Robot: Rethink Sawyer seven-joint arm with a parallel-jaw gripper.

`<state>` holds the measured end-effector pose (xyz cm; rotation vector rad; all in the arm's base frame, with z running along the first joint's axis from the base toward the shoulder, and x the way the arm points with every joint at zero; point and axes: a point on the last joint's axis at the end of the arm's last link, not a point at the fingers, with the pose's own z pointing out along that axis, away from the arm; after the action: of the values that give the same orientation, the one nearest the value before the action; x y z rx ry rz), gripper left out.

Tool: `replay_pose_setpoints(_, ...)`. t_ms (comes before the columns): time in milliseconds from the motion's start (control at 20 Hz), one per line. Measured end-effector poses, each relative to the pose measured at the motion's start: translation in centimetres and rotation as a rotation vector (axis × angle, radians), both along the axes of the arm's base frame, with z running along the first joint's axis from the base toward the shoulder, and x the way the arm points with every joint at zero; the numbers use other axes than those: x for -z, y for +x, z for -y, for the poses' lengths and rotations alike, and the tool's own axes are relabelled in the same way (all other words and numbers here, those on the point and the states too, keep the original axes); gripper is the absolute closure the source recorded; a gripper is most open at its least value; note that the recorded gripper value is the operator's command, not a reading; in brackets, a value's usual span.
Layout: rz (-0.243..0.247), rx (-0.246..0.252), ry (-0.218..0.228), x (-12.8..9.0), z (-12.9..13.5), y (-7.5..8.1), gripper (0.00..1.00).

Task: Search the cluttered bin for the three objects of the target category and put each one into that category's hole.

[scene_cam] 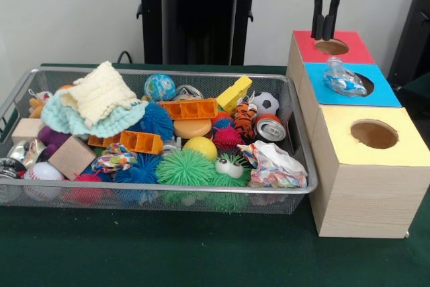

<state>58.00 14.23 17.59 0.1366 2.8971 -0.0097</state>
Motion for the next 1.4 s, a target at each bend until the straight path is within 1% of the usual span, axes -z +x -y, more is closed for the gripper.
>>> replay_pose_setpoints(450, 0.012, -0.001, 0.0, -0.3, 0.0, 0.5, 1.0)
replay_pose_setpoints(950, 0.033, -0.003, -0.001, -0.8, 0.0, 1.6, 1.0)
replay_pose_setpoints(1200, 0.026, -0.004, -0.002, -0.3, 0.0, 1.7, 1.0)
replay_pose_setpoints(1400, 0.008, -0.005, -0.004, 0.7, 0.0, 1.5, 1.0)
